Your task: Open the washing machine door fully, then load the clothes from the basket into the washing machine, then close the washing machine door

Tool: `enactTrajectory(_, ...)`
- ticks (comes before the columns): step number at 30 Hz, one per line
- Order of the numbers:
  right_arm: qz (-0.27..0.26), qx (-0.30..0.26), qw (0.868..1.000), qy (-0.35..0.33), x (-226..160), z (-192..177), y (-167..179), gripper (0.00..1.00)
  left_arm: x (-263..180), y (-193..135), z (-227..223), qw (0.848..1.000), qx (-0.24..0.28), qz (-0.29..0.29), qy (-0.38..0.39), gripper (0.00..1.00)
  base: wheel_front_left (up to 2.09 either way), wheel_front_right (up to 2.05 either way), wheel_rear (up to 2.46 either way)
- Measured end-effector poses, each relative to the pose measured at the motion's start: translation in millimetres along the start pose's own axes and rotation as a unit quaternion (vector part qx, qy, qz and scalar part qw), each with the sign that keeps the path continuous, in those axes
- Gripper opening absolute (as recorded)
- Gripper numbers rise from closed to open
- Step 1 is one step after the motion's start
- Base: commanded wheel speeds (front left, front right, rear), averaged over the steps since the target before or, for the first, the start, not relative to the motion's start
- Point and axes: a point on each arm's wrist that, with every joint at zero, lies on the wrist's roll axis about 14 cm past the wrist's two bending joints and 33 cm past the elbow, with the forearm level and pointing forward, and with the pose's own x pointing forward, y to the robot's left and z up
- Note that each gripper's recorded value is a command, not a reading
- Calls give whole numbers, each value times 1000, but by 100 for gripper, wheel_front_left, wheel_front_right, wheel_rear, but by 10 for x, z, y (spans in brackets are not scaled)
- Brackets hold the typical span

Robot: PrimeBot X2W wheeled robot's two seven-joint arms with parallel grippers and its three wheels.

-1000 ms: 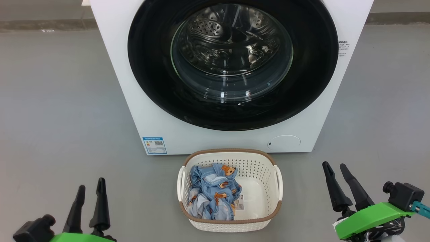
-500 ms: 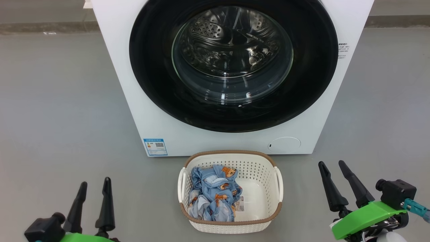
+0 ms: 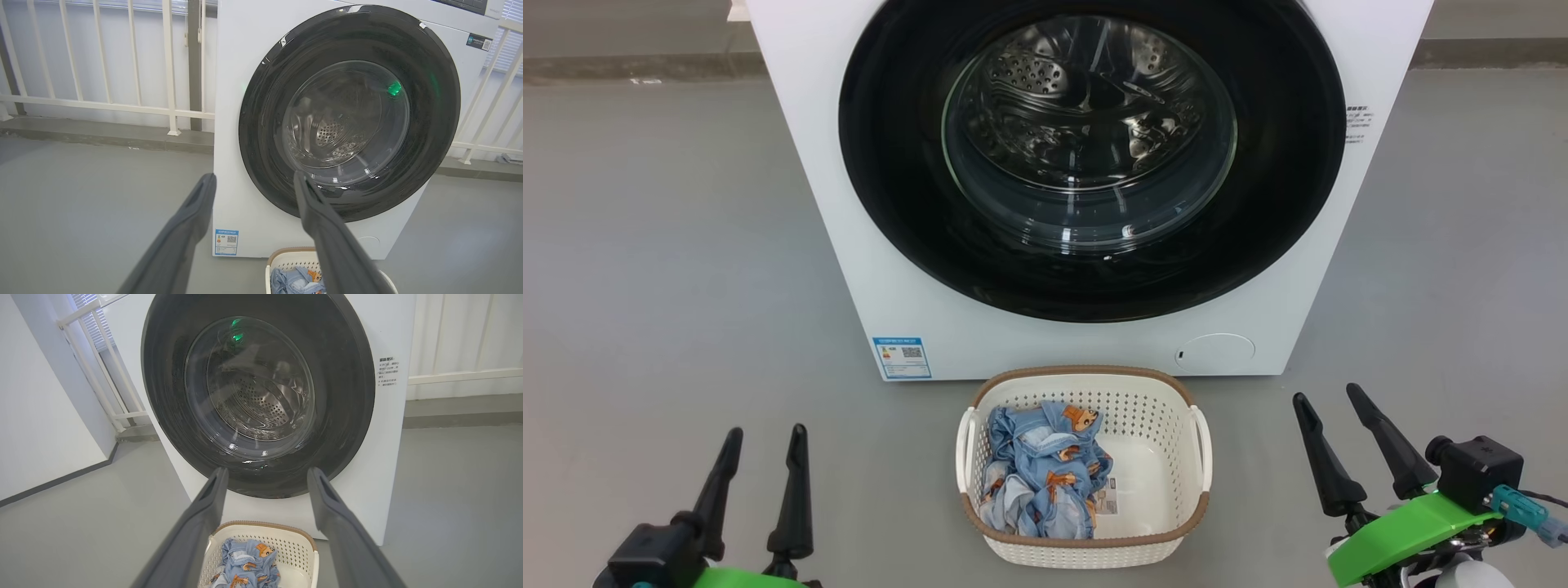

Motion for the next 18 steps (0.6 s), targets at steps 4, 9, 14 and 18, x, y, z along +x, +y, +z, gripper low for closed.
enactTrajectory(4,6,-19,1000,-4,7,23,14,100,-2,-16,16,1000,20,-6,-4,100,0,0,0)
enactTrajectory(9,7,-26,1000,-4,13,21,12,100,-4,-11,12,1000,25,-6,-3,100,0,0,0)
enactTrajectory(14,6,-25,1000,-4,16,21,8,100,-3,-4,8,1000,25,-5,-2,100,0,0,0)
enactTrajectory(18,5,-25,1000,-4,14,21,2,100,0,-1,6,1000,25,-4,-2,100,0,0,0)
